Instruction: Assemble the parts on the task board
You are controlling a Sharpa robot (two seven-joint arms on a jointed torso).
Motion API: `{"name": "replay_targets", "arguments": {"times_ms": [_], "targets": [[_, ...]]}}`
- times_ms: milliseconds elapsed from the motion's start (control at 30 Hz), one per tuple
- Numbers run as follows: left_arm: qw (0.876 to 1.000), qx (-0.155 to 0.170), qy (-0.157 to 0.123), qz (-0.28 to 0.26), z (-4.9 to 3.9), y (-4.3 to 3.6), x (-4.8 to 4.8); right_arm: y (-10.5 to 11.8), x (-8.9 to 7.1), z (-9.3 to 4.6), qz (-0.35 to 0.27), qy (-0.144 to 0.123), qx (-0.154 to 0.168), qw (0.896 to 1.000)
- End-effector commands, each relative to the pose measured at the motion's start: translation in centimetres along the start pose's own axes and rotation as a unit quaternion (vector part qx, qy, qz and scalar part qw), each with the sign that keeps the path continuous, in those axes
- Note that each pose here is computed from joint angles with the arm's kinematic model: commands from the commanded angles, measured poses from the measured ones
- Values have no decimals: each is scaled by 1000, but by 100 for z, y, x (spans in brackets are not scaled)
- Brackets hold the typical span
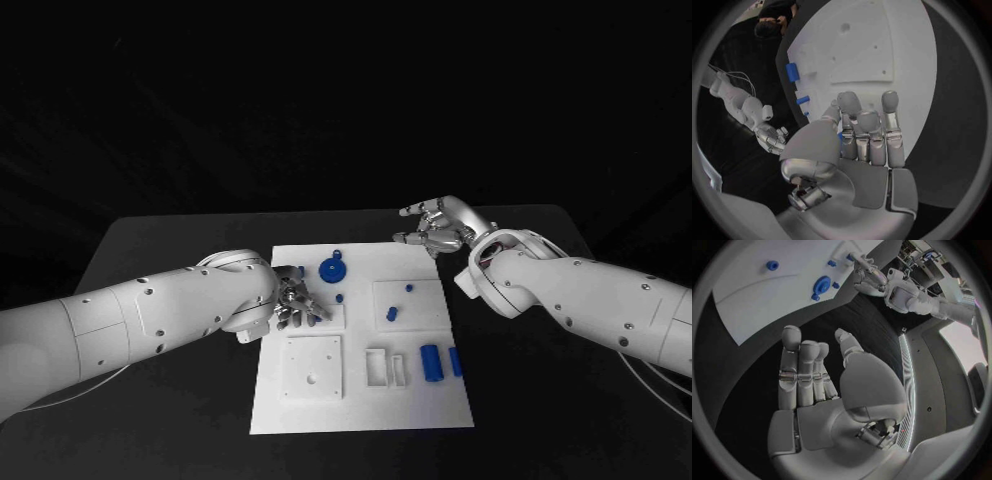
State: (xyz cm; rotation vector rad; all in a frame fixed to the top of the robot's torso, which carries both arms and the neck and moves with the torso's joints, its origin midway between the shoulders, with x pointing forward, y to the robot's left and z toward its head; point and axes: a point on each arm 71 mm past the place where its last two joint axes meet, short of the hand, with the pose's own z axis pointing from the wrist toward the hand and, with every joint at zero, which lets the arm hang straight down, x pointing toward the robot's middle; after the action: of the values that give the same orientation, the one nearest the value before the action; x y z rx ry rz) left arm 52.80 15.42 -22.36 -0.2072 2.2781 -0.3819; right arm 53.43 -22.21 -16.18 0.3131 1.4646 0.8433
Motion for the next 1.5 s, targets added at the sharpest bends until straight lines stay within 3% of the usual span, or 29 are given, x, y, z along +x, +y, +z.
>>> {"name": "replay_targets", "arguments": {"times_ms": [33,467,967,1300,1500], "targets": [[1000,-1,-4,-1,0,-3,-1,7,8,1,1,4,-4,1000],[1000,-2,-13,-12,-9,67,-35,-4,0,2,1,3,-3,1000],[998,15,-6,-68,-61,103,-90,-28,-13,7,2,1,0,1000],[995,27,-9,-97,-131,169,-301,-50,-28,6,1,-1,2,1000],[994,23,-25,-107,-164,233,-523,-60,-34,6,0,-2,3,1000]]}}
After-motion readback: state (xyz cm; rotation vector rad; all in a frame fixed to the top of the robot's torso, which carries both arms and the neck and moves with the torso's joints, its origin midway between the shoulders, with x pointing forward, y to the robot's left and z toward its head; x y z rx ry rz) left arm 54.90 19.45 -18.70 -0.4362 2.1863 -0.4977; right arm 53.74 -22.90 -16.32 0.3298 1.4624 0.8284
